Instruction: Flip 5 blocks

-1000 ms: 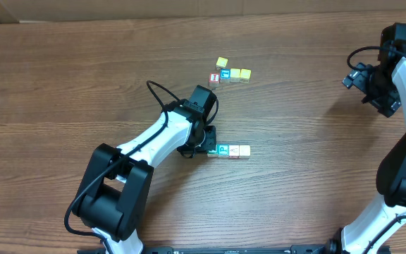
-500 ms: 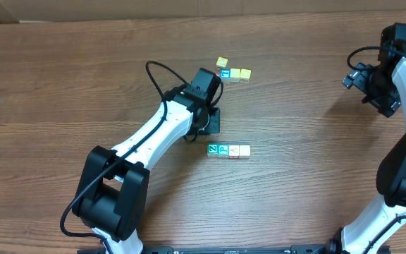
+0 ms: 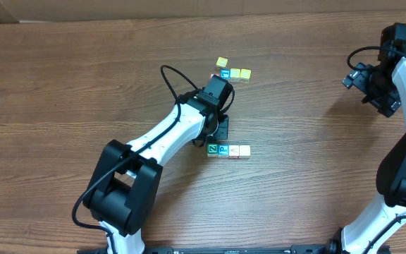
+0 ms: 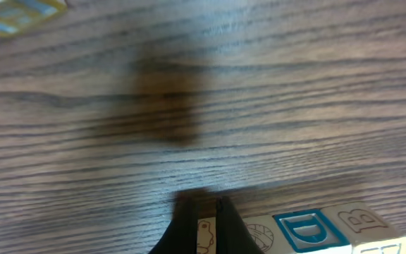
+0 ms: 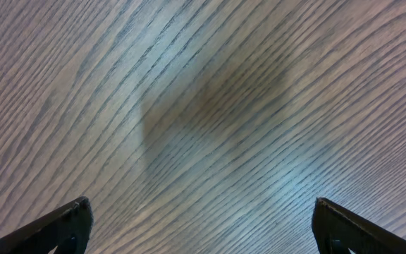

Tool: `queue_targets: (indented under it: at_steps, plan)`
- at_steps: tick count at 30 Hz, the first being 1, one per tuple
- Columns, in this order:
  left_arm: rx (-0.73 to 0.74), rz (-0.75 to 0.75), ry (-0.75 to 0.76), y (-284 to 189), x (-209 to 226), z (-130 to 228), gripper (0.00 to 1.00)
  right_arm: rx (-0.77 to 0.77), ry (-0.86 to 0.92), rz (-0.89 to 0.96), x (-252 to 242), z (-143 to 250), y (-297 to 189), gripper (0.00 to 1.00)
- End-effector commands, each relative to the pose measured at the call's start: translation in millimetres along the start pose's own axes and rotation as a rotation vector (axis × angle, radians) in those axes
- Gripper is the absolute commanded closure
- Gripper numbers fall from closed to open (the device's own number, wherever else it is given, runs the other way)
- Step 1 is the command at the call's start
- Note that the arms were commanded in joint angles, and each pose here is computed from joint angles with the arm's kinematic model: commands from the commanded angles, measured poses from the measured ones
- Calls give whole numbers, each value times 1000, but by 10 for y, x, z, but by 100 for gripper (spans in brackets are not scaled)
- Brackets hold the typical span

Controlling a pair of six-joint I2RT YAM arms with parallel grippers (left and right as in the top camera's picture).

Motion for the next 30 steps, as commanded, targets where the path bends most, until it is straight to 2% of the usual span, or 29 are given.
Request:
queue_targets:
  at_steps: [1, 15, 30]
  plan:
    - [12, -13, -17, 32, -4, -1, 96, -42, 3, -14, -12, -37, -142, 0]
    - [77, -24, -40, 30, 31, 87, 96, -42, 3, -14, -12, -37, -142, 0]
    - [85, -13, -41, 30, 22, 93, 96, -42, 3, -14, -12, -37, -142, 0]
Point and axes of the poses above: each gripper's point midway between its finger pads, its own y axis out along the fingers, its own x axis along the line the jaws close on, z = x × y, the point moved 9 cm from there along -y, back along the fingers, and after that the axes turned 8 degrees about -y, right-handed, at the moved point
